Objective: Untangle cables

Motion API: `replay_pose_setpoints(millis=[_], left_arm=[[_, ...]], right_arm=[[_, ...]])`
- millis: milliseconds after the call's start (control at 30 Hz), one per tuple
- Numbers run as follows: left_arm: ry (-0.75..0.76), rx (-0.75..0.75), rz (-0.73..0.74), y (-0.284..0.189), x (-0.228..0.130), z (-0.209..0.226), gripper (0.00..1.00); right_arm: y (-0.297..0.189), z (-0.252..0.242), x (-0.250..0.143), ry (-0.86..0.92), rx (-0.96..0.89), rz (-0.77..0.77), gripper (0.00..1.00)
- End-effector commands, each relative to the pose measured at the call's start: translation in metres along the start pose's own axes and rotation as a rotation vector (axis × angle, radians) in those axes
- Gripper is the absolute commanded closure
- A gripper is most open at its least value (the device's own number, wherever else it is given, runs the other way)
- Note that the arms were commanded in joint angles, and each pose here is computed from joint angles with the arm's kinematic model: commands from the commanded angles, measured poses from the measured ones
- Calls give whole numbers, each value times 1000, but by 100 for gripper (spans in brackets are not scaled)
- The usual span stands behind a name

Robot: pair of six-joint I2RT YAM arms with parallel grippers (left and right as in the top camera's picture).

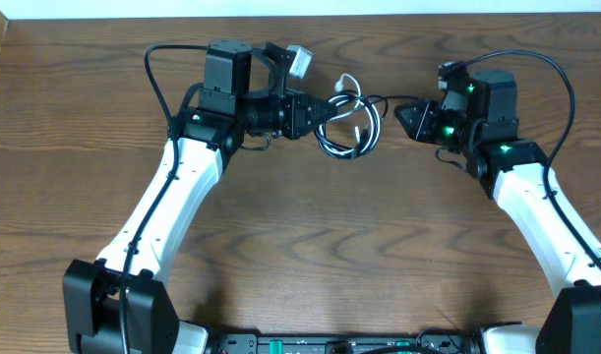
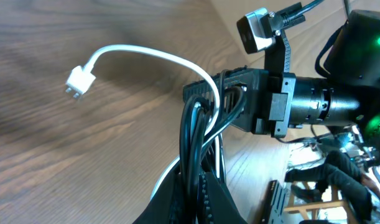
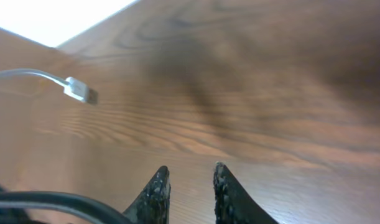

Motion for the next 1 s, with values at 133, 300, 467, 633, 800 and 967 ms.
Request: replay_pose_setpoints(millis=[133,300,467,633,800,967], left_arm=[[34,180,-10,-11,-3,20,93],[29,225,3,-13,-7,26,93],[28,233,5,-13,-8,28,92],[28,232,7,-12,-8,27,93],[24,232,11,-12,-10,28,93],[17,228,13,-11,-11,28,92]], right_arm=[[-18,-67,-4,49,-456,-29,87],[-35,-94,-15,159,-677,-46,87],[-28,-84,-12,105,-596,-19,62],[-13,-35,-3,-72,-248,51,40],[-15,-3,9,-124,-66,53,36],[-10,23,10,-165,52,46,33]])
Point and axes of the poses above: each gripper's point midway between its finger pads, its own y axis out along the fingers, its own z axis along the line the jaws close on, x = y × z, the point moved 4 cm from there along -y, back along the fingers, and after that the axes turned 4 degrees about -y, right-handed, at the moved point
